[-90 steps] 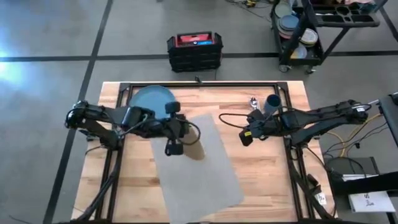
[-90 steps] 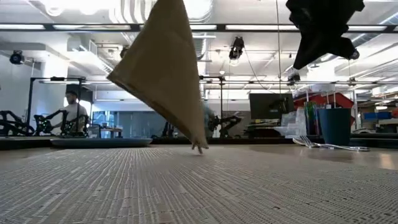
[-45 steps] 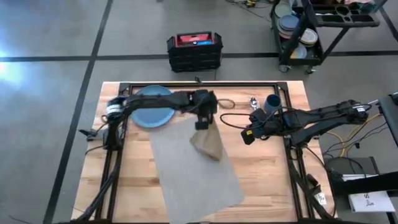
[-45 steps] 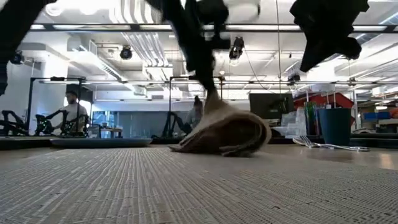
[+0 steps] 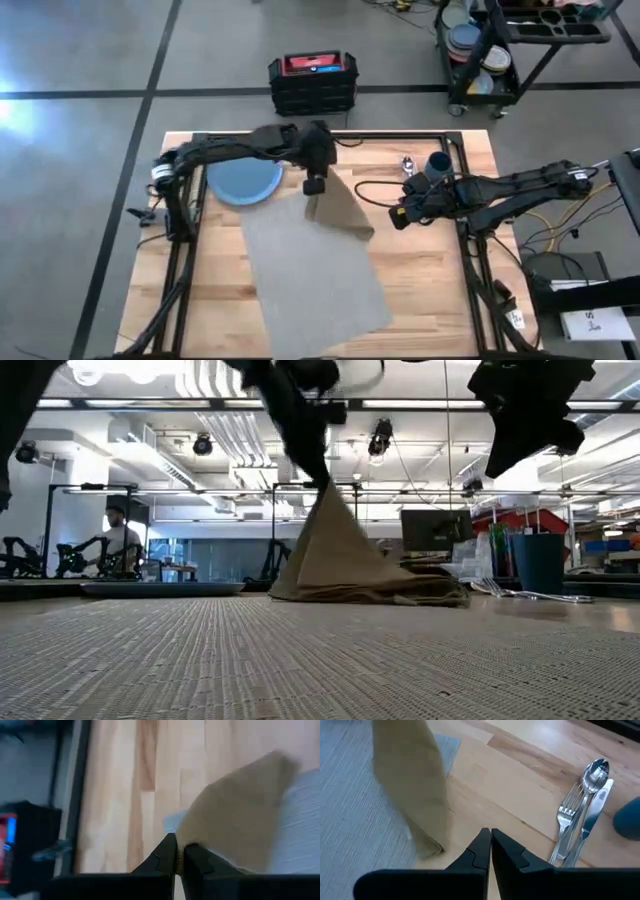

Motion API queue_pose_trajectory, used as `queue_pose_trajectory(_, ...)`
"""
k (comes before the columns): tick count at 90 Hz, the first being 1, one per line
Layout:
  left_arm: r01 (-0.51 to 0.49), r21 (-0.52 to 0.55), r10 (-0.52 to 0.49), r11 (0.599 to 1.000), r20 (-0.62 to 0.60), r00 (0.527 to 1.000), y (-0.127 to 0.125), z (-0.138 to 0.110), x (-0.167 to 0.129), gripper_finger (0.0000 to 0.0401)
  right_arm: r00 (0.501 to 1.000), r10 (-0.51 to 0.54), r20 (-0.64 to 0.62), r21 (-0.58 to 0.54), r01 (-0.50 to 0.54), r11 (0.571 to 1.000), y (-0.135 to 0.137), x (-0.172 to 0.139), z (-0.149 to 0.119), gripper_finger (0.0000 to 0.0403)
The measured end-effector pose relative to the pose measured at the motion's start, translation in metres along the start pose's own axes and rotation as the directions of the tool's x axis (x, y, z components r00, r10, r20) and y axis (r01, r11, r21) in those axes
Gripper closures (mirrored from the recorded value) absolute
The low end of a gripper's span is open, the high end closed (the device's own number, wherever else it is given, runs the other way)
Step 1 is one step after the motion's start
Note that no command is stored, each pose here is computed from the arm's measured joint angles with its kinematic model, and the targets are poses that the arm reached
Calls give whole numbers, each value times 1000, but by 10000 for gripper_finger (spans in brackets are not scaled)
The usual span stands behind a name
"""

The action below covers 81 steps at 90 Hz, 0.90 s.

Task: Set table place
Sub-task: Fold the brown table napkin

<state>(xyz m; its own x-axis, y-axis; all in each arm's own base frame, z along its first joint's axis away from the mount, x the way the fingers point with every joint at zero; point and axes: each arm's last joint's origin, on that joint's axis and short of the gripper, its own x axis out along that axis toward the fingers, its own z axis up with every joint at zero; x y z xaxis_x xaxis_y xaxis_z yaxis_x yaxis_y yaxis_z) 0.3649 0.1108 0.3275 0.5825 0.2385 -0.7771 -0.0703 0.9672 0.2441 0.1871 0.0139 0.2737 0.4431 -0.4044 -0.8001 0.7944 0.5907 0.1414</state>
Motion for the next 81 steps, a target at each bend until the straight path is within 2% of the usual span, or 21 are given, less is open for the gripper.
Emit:
queue_pose_trajectory(27,-98,-18,99,995,221,970,-17,-2,-120,401,1000,4,3,-16,-4,1000,0,0,0,403)
queue_pose_trajectory(39,-117,-38,123,992,235,964,-30,-16,-161,401,1000,4,2,-19,-4,1000,0,0,0,403)
queue_pose_trajectory(49,-126,-56,134,990,184,974,-44,-33,-185,401,1000,7,-3,-19,-7,1000,0,0,0,403)
queue_pose_trajectory(66,-8,-116,12,993,35,999,-79,-67,-215,401,1000,14,-13,-19,-14,1000,1,0,0,403)
queue_pose_trajectory(81,123,-187,-133,975,-45,990,-119,-86,-235,401,999,24,-28,-20,-24,1000,1,0,-1,403)
